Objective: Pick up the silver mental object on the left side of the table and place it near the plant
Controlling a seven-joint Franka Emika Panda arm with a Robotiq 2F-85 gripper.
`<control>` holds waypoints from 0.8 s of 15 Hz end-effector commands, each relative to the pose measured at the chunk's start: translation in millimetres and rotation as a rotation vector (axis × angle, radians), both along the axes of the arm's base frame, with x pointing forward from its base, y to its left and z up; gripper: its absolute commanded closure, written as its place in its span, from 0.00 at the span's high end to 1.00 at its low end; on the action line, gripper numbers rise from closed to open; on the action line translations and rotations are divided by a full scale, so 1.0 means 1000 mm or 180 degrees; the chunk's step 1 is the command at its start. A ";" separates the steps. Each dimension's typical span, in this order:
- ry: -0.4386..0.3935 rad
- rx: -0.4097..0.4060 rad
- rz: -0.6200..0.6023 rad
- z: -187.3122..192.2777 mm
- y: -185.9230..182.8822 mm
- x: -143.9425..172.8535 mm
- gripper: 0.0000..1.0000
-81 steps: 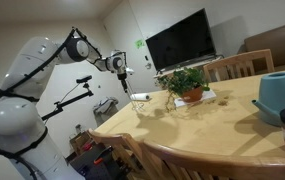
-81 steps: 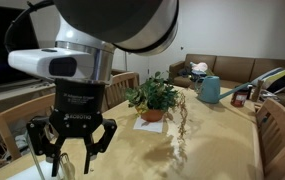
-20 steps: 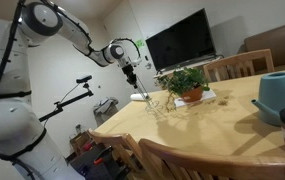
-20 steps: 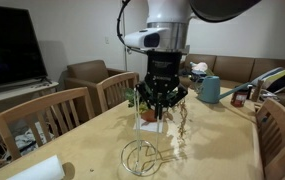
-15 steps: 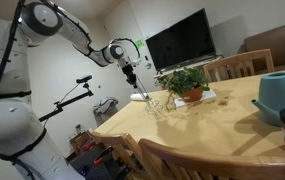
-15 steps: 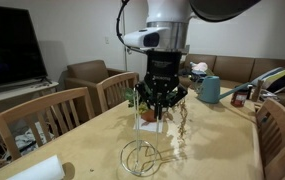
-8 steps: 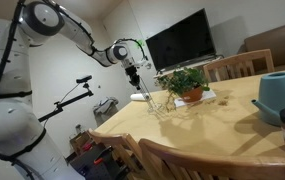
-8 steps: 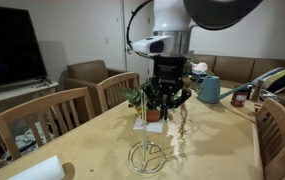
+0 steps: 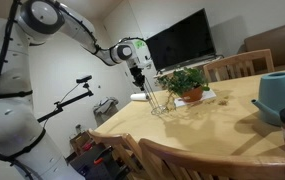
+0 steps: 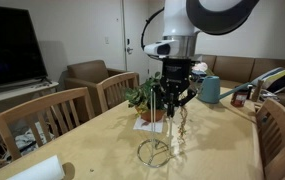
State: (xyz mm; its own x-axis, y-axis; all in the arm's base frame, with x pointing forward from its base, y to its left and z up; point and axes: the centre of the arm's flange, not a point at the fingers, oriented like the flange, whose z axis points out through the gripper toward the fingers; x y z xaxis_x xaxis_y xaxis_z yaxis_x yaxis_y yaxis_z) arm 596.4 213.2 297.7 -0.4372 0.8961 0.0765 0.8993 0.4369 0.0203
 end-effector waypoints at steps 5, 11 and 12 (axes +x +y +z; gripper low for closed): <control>-0.0136 -0.0032 -0.0477 0.001 -0.028 0.001 0.02; -0.0094 -0.0001 -0.0469 0.000 -0.029 0.004 0.32; -0.0093 -0.0011 -0.0480 0.000 -0.028 0.003 0.33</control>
